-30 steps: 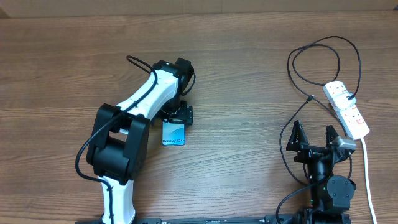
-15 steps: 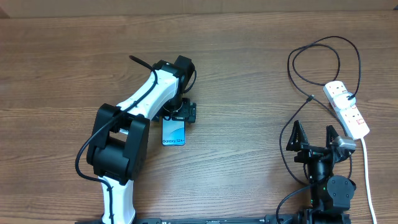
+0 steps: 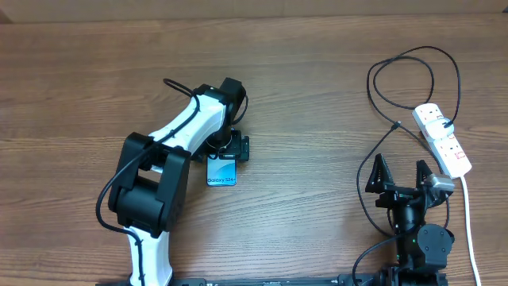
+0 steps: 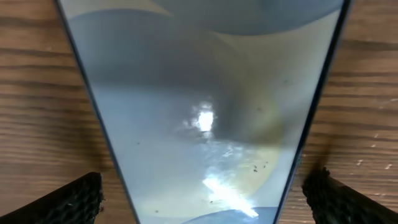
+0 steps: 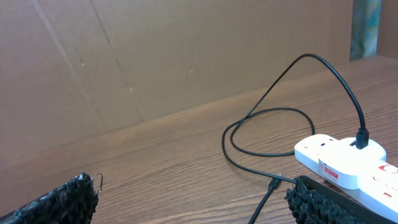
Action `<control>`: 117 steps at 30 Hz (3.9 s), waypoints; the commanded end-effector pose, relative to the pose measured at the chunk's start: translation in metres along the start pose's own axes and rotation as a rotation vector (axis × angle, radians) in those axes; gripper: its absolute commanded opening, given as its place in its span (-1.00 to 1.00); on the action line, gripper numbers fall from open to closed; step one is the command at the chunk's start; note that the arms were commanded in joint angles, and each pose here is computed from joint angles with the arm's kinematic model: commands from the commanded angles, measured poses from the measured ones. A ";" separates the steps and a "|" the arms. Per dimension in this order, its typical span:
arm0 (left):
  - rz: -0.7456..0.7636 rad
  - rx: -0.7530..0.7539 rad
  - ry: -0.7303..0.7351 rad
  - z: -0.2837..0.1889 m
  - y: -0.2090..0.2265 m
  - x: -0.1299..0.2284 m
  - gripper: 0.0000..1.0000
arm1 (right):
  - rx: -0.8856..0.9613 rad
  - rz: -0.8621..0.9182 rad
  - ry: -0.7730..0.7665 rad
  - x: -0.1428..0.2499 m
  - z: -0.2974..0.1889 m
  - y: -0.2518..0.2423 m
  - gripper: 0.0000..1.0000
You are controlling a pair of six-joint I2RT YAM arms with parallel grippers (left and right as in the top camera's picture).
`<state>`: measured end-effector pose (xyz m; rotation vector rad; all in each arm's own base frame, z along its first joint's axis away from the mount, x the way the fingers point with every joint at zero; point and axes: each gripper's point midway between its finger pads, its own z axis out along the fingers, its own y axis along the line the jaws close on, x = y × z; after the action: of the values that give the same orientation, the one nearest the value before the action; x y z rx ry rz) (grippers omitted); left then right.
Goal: Plug charger to phone and switch on socket
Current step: 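Lower the left gripper and grasp the phone's bottom edge, then lift the phone with the left gripper and tilt it upright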
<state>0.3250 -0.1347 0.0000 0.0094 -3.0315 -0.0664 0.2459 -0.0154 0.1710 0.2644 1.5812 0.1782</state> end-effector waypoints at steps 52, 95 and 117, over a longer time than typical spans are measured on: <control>-0.081 -0.104 -0.028 0.035 0.022 0.005 0.62 | -0.004 -0.005 -0.004 0.002 0.000 0.000 1.00; -0.089 0.049 -0.004 -0.023 -0.013 -0.012 0.14 | -0.004 -0.005 -0.004 0.002 0.000 0.000 1.00; -0.237 0.406 0.193 -0.045 -0.071 0.009 0.03 | -0.004 -0.005 -0.004 0.002 0.000 0.000 1.00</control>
<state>0.3151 -0.1950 0.0297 0.3362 -2.8361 0.3668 0.2459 -0.0154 0.1710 0.2638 1.5813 0.1782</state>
